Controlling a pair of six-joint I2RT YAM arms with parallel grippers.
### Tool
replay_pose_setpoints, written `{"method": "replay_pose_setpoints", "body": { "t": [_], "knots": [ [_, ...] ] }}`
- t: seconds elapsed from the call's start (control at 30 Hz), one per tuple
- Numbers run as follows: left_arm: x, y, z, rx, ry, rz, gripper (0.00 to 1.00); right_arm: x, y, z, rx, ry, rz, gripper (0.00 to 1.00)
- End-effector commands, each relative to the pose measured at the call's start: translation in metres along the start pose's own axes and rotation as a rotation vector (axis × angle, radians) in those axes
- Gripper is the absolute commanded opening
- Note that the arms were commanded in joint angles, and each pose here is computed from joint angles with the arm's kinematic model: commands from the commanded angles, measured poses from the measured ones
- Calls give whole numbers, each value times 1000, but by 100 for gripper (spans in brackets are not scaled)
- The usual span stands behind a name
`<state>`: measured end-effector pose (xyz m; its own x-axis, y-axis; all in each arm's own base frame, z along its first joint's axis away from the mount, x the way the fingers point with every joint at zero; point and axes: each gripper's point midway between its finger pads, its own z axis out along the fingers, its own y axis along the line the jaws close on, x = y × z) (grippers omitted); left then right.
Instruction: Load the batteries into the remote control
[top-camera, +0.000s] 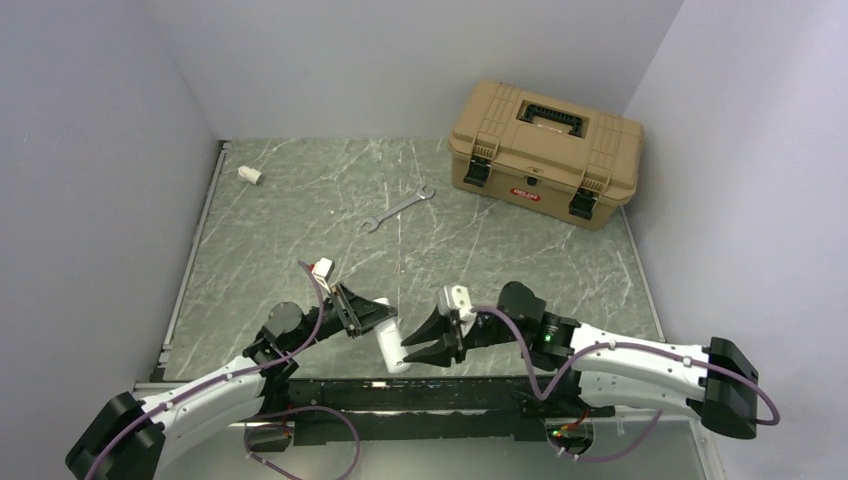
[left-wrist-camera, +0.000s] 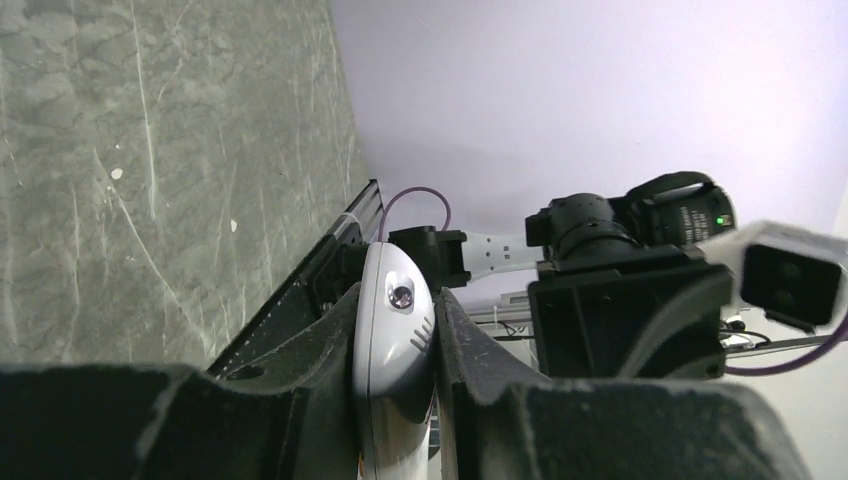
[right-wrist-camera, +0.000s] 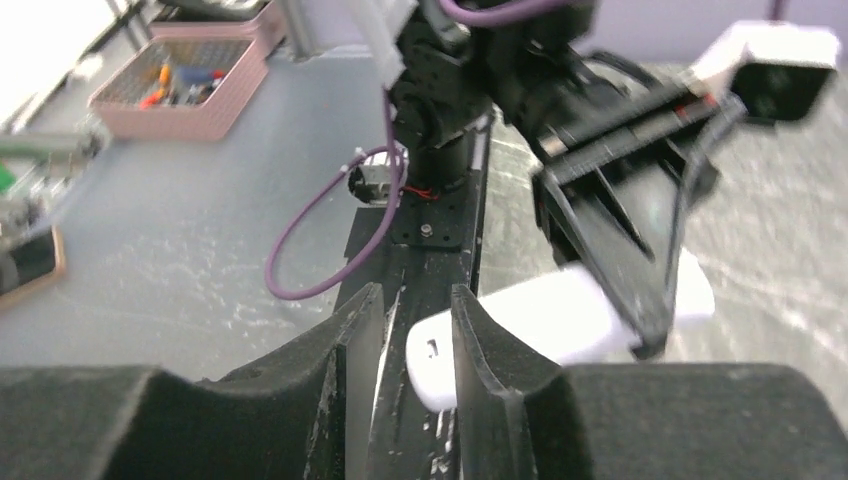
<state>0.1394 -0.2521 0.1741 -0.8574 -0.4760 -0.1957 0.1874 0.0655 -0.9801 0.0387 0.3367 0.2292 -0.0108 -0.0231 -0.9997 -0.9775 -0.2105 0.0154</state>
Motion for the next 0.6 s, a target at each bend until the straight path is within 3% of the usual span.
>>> {"method": "replay_pose_setpoints", "body": {
  "t": [0.0,0.13,0.27,0.4,0.57],
  "knots": [
    [-8,-25,2,87,-35,72,0,-16,-25,-17,263,-159,272,34],
    [-10,-29,2,97,-44,109,0,-4,-49,-37,483,-257,584,47],
    [-10,-37,2,119,-43,138,0,11,-66,-49,650,-260,790,62],
    [-11,-41,2,129,-40,152,0,15,-61,-36,604,-208,849,81],
    [-10,-47,3,147,-34,156,0,23,-49,-12,492,-113,901,85]
  ]
}}
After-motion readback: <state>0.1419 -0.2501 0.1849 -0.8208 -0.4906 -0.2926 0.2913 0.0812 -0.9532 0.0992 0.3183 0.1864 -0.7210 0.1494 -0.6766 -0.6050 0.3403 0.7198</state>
